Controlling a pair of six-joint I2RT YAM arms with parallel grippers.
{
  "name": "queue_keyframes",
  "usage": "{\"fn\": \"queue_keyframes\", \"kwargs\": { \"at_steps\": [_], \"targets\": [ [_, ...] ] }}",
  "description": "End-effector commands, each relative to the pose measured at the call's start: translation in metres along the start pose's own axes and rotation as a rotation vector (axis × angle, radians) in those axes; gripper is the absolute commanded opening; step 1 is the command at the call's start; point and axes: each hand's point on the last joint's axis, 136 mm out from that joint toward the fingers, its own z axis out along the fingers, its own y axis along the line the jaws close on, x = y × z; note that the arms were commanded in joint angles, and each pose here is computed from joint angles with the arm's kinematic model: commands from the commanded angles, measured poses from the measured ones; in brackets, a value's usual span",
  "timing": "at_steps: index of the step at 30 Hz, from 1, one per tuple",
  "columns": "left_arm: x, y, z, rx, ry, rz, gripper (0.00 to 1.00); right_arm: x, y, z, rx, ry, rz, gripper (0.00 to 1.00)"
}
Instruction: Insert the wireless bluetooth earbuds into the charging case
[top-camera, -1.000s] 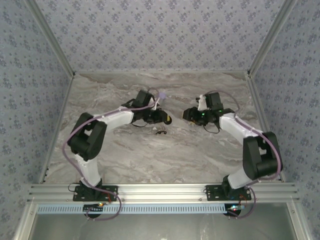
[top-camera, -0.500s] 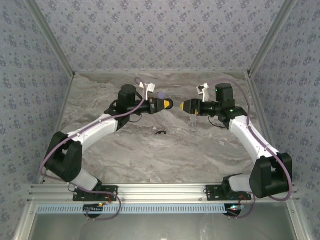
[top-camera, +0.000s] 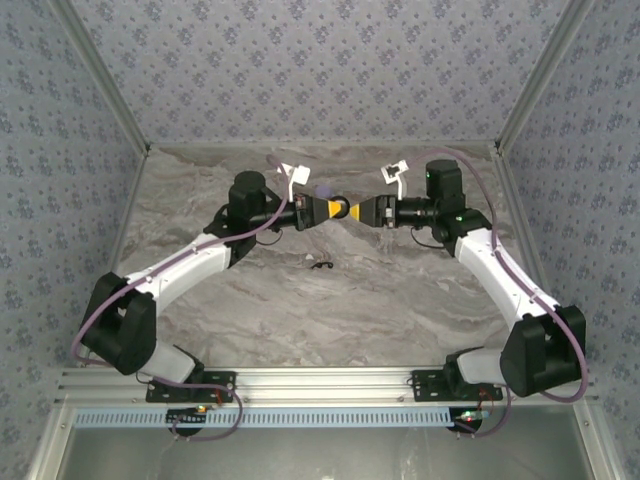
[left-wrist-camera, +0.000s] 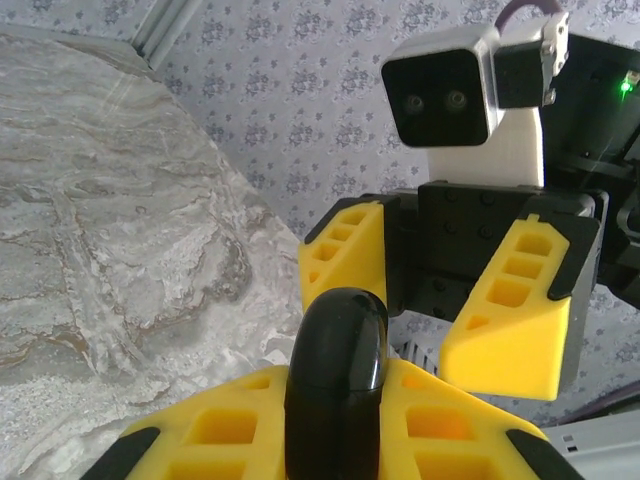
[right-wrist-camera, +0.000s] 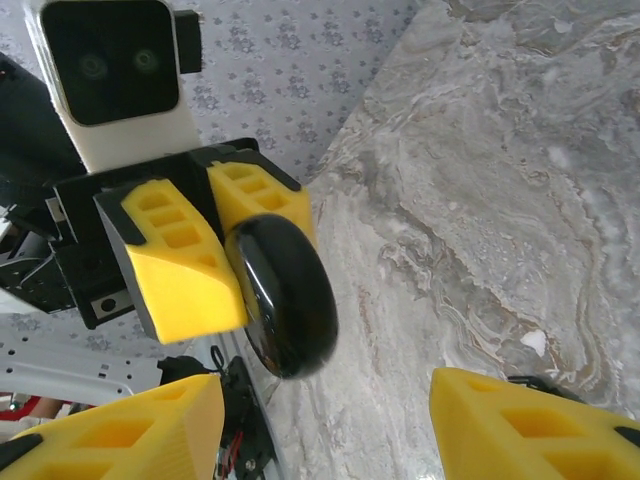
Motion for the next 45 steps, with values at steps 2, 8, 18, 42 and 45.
{"fn": "queue_keyframes", "kwargs": {
  "at_steps": [2,8,18,42,45],
  "targets": [
    [-0.008,-0.028,-0.004,0.073,-0.011,0.062,0.15,-0.009,0.019,0.003,-0.062,0.007,-0.074,0.54],
    [-0.007,-0.030,-0.004,0.078,-0.004,0.068,0.15,-0.009,0.021,0.007,-0.076,0.018,-0.079,0.46],
    [-0.006,-0.035,-0.004,0.093,0.003,0.075,0.14,-0.009,0.024,0.011,-0.100,0.029,-0.082,0.39],
    [0.014,-0.035,-0.005,0.074,0.135,0.076,0.41,-0.002,0.026,0.009,-0.084,0.085,-0.078,0.22],
    [0.016,-0.037,-0.005,0.082,0.156,0.080,0.42,0.004,0.027,0.010,-0.094,0.105,-0.076,0.22]
  ]
}}
